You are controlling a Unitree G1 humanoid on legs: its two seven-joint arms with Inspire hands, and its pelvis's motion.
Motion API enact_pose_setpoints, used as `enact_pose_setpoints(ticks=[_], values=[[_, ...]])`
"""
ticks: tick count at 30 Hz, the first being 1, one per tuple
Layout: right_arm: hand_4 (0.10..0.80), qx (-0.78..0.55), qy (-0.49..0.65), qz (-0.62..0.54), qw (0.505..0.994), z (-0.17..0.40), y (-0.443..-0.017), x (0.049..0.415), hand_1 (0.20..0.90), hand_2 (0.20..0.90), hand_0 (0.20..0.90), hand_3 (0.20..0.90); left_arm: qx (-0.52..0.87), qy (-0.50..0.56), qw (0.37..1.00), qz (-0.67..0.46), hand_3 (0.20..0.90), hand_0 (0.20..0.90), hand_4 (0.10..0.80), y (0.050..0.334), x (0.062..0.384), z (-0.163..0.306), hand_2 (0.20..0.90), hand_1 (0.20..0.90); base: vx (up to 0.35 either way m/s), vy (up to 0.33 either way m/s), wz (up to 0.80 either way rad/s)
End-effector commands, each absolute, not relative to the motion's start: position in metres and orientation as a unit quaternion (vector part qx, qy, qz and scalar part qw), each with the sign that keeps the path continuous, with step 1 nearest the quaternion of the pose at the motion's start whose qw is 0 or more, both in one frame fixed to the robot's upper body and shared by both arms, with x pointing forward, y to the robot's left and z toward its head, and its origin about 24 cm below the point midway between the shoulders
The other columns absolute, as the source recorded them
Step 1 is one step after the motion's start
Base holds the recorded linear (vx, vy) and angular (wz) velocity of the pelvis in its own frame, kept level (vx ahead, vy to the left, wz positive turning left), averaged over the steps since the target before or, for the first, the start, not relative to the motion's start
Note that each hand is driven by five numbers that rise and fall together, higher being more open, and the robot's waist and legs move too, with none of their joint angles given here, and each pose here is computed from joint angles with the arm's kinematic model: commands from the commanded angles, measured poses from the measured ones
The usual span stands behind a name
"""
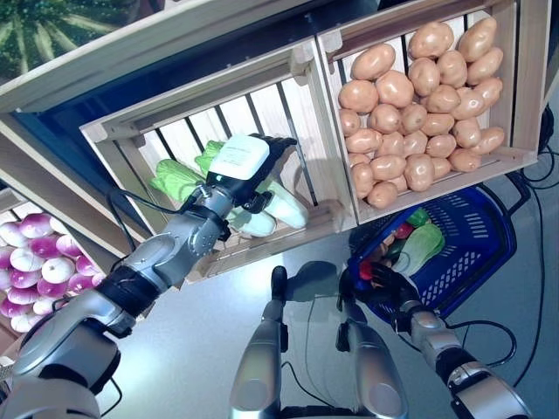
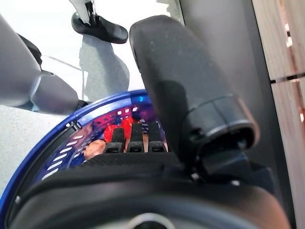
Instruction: Put vegetables into the basket
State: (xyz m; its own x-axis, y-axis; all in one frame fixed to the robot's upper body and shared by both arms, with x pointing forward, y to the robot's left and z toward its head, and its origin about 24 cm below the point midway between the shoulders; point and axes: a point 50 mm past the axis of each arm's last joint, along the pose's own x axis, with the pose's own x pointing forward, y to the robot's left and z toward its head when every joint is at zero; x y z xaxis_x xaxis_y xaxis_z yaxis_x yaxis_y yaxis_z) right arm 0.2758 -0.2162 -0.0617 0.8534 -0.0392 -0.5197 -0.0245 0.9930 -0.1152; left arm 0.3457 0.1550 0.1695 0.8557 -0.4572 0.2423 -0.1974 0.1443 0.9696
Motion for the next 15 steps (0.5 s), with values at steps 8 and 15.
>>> enact_pose_setpoints(ticks=[8,15], values=[[0.800,-0.057,0.239,-0.016,0.969,-0.043,-0.214,0.294,0.900,0.900,0.900,0.900,0.647,-0.311,0.689,-0.102,0.900,0.900,0.800,0.128,0.351,0.226,0.900,0.900,0.000,0.000,0.00],[0.800,-0.061,0.225,-0.023,0.972,-0.033,-0.218,0.304,0.900,0.900,0.900,0.900,0.665,-0.197,0.706,-0.144,0.900,0.900,0.800,0.134,0.361,0.221,0.900,0.900,-0.004,-0.020,0.03]])
